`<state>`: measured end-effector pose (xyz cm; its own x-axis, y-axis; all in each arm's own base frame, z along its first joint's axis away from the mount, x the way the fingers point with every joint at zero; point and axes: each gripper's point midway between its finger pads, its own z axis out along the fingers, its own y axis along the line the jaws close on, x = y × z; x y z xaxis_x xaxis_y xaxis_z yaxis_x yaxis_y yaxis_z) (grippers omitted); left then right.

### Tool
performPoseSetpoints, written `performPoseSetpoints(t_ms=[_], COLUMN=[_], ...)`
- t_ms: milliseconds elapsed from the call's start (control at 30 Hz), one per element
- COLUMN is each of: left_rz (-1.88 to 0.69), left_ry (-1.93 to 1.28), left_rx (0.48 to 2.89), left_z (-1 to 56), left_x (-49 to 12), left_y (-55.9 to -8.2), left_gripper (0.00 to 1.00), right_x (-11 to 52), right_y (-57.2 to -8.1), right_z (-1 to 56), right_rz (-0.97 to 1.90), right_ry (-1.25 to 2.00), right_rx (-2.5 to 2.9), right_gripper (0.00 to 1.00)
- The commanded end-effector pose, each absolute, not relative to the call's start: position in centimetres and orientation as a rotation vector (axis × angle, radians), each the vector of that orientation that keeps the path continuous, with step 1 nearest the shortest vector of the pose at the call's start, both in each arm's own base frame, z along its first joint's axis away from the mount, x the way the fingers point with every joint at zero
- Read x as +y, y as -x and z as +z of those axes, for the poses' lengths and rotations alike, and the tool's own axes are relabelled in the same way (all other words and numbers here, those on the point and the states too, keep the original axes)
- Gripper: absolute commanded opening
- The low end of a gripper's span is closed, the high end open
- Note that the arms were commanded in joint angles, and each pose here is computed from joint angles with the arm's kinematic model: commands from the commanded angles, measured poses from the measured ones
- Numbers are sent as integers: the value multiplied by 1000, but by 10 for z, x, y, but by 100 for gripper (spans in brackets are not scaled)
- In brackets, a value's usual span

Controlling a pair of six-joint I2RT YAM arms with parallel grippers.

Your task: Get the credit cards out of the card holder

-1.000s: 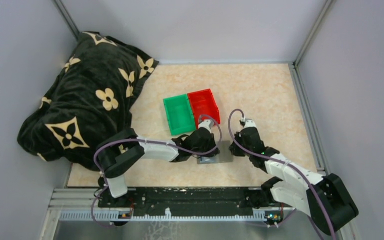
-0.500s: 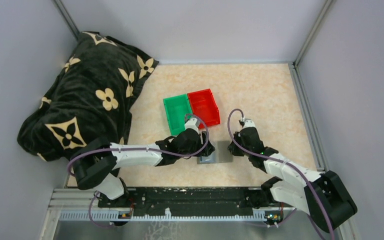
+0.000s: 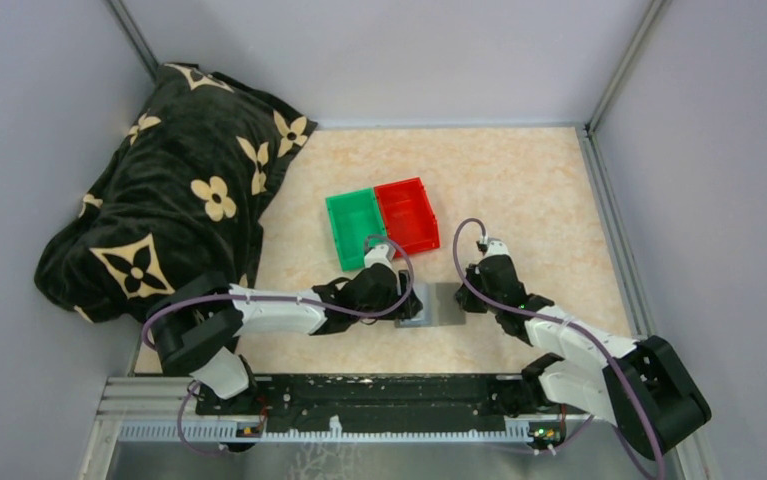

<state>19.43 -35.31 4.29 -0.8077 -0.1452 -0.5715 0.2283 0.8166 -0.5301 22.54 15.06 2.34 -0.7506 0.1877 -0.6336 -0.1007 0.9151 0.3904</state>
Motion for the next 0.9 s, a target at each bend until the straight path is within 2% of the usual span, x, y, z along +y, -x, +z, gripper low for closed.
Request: performPoseSetpoints(t_ms=[0, 133, 600, 867], left_rz=[-816, -745, -827, -800], left_ry=[-45, -20, -40, -74], left_rx=[2369, 2368, 2342, 2376], left_z=[52, 56, 73, 58], left_x=[-359, -349, -370, -375], left_y=[-199, -204, -207, -207], left_gripper=[73, 73, 72, 72], right_x=[153, 152, 153, 153], right_y=[-231, -231, -232, -232], right_z=[28, 28, 26, 25], right_rz=[545, 543, 536, 534], right_ry=[-67, -68, -67, -65], right_rx=[2333, 2332, 2341, 2345], right_gripper=[0, 0, 0, 0])
